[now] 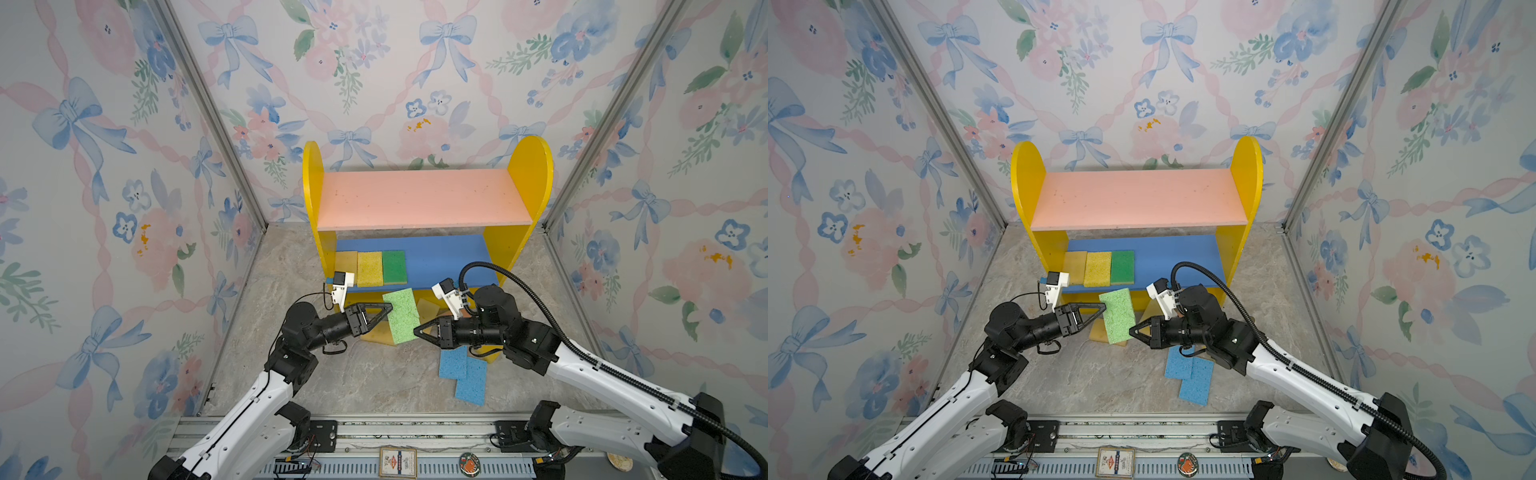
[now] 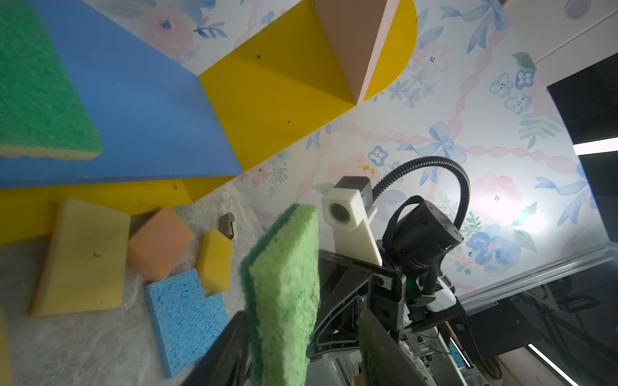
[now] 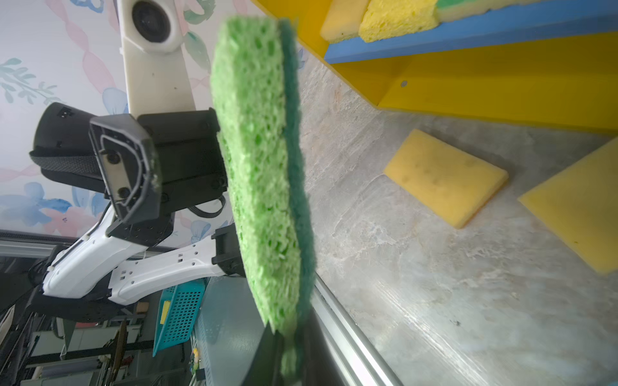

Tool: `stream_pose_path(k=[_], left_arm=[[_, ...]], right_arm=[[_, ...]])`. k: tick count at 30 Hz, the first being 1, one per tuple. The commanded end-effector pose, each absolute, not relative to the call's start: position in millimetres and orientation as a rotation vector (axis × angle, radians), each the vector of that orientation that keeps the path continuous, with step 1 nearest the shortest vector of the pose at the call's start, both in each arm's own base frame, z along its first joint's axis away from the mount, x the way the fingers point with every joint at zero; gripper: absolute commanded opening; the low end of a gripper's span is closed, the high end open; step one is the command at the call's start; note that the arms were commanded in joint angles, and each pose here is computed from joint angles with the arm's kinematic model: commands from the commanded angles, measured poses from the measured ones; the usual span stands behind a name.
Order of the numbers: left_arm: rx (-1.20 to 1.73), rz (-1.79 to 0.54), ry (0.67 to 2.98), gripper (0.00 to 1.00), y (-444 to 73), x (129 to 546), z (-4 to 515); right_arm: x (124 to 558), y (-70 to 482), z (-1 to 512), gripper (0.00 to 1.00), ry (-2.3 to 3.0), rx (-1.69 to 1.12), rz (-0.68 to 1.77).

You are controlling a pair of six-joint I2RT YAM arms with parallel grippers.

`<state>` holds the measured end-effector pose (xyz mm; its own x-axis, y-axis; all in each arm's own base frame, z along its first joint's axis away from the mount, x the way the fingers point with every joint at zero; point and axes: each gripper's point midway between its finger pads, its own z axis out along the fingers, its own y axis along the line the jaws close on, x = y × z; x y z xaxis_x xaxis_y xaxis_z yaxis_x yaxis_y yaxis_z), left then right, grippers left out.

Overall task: Place and organize the cleaning sponges onto the shelf
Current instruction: 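Hold the light green sponge up with the right gripper while the left gripper approaches it, then carry the light green sponge onto the blue shelf while the left gripper draws back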

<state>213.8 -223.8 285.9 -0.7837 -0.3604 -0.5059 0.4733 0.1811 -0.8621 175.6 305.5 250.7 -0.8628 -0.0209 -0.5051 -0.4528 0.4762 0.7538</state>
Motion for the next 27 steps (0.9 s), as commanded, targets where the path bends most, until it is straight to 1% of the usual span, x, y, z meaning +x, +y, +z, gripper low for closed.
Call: stream_pose_path(k=[1, 3, 4, 5, 9, 11, 12, 15, 20, 24, 25, 27], left_arm=[[0.134, -1.650, 1.782, 0.74, -220, 212, 290], [0.144, -1.610, 1.787, 0.89, -218, 214, 291], [0.146, -1.577, 1.798, 0.96, -216, 215, 290], [0.147, -1.510, 1.825, 0.98, -214, 219, 288], [0.162, -1.200, 1.899, 0.98, -193, 232, 284], [0.122, -1.013, 1.936, 0.98, -174, 241, 277], [0.101, -0.921, 1.923, 0.98, -162, 244, 287], [0.059, -0.697, 1.911, 0.98, -132, 249, 288], [0.067, -0.463, 1.833, 0.98, -99, 247, 297], [-0.030, -0.267, 1.784, 0.98, -64, 246, 295], [-0.046, -0.227, 1.802, 0.98, -58, 247, 280], [-0.068, -0.175, 1.789, 0.98, -48, 245, 272]], right_arm=[[189, 280, 263, 0.12, 2.279, -0.343, 1.189], [194, 267, 264, 0.12, 2.289, -0.313, 1.118], [198, 260, 264, 0.12, 2.297, -0.291, 1.081], [202, 251, 262, 0.12, 2.311, -0.268, 1.026], [221, 223, 261, 0.12, 2.338, -0.173, 0.847], [231, 215, 263, 0.12, 2.340, -0.134, 0.801], [238, 213, 264, 0.12, 2.341, -0.112, 0.786], [254, 212, 270, 0.12, 2.326, -0.121, 0.751], [282, 221, 271, 0.12, 2.321, -0.118, 0.754], [306, 230, 269, 0.12, 2.302, -0.096, 0.776], [311, 231, 269, 0.11, 2.297, -0.094, 0.775], [321, 235, 268, 0.11, 2.291, -0.087, 0.776]])
